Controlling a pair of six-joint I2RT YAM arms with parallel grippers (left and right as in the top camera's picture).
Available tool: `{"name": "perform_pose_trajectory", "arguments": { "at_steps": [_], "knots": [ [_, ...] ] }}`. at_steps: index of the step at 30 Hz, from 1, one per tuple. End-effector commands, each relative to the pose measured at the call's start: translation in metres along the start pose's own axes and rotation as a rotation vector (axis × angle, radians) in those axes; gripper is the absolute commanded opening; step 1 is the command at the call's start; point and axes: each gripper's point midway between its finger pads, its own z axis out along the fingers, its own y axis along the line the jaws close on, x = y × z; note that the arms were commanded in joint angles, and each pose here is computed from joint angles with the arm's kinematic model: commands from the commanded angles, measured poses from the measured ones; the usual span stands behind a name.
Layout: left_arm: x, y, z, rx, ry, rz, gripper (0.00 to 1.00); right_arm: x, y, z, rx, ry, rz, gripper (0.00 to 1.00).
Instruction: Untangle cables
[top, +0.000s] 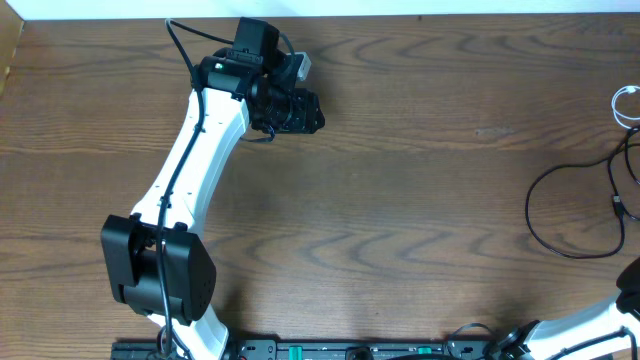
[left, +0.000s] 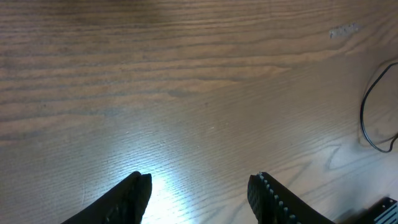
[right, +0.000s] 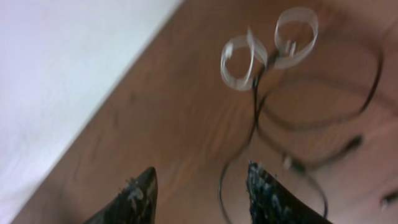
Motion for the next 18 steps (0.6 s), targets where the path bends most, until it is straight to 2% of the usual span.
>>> {"name": "perform_pose_trajectory", "arguments": {
  "at_steps": [1, 10, 18],
  "knots": [
    [0.0, 0.0, -0.004, -0.012, -0.007, 0.013, 0.56, 0.017, 0.001, 0.023, 0.003, 0.104, -0.051, 0.45],
    [0.001, 0.0, -0.004, -0.012, -0.006, 0.012, 0.56, 0.091, -0.019, 0.118, 0.123, 0.446, -0.052, 0.45],
    [0.0, 0.0, -0.004, -0.012, -0.007, 0.013, 0.56, 0.14, -0.056, 0.189, 0.231, 0.518, 0.047, 0.4]
  ]
}}
